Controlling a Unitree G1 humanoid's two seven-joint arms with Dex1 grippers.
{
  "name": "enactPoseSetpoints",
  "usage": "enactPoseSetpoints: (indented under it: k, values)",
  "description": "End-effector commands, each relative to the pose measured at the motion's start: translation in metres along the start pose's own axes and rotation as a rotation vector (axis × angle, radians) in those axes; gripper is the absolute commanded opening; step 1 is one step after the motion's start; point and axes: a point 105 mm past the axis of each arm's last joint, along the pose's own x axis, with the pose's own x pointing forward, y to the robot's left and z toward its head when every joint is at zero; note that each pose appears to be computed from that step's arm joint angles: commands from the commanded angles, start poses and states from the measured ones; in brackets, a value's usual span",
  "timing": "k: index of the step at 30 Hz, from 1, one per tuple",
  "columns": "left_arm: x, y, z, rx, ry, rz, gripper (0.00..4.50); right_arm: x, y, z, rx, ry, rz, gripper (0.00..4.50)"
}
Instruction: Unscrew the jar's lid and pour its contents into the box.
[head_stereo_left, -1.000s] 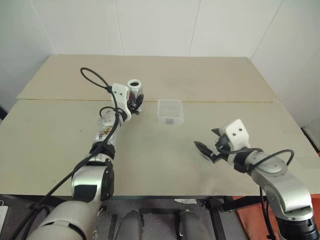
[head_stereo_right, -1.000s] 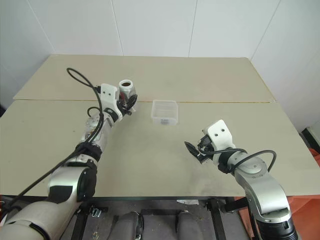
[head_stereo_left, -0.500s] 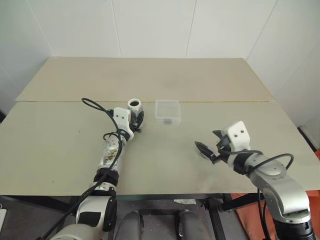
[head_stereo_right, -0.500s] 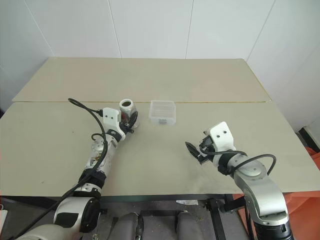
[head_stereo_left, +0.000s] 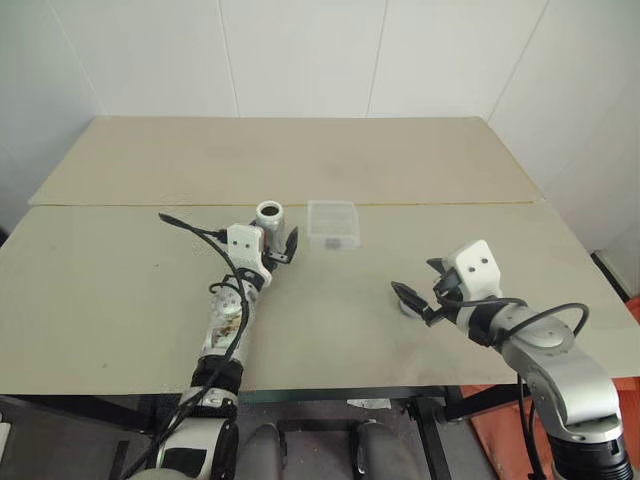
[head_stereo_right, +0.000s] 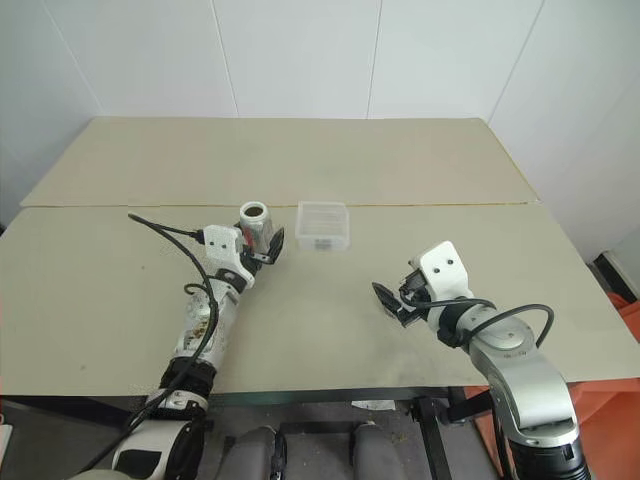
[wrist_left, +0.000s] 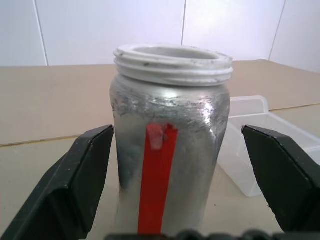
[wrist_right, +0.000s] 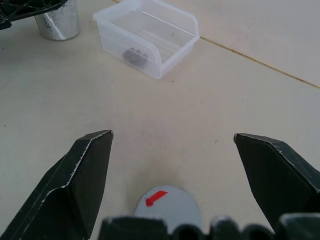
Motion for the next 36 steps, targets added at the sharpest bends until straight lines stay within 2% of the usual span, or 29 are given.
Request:
enactPoseSetpoints:
  k: [1, 8, 11, 13, 16, 19, 21, 29, 36]
  values:
    - [-0.003, -0.005, 0.023, 0.011, -0.042, 0.019, 4.48, 0.000, 0.000, 0.016, -0.035, -0.062, 0.009, 4.50]
    - [-0.030, 0.009, 0.036, 0.106, 0.022, 0.152, 4.48, 0.008, 0.003, 0.015, -0.044, -0.056, 0.053, 4.50]
    - [-0.047, 0.014, 0.046, 0.133, 0.028, 0.147, 4.48, 0.011, 0.006, 0.015, -0.050, -0.060, 0.069, 4.50]
    - [-0.061, 0.009, 0.058, 0.132, 0.004, 0.050, 4.48, 0.012, 0.007, 0.016, -0.061, -0.060, 0.079, 4.50]
    - [-0.094, -0.011, 0.086, 0.085, -0.043, -0.311, 4.48, 0.004, 0.008, 0.020, -0.098, -0.090, 0.131, 4.50]
    - [-0.129, -0.008, 0.100, 0.108, 0.024, -0.583, 4.48, -0.016, 0.006, 0.030, -0.167, -0.164, 0.242, 4.50]
    - [-0.150, 0.002, 0.101, 0.082, 0.102, -0.685, 4.48, -0.029, 0.000, 0.035, -0.229, -0.192, 0.293, 4.50]
    - [-0.190, 0.041, 0.111, 0.122, 0.272, -0.807, 4.48, -0.078, -0.028, 0.038, -0.406, -0.135, 0.468, 4.50]
    - [-0.197, 0.064, 0.127, 0.183, 0.307, -0.756, 4.48, -0.088, -0.038, 0.042, -0.439, -0.125, 0.481, 4.50]
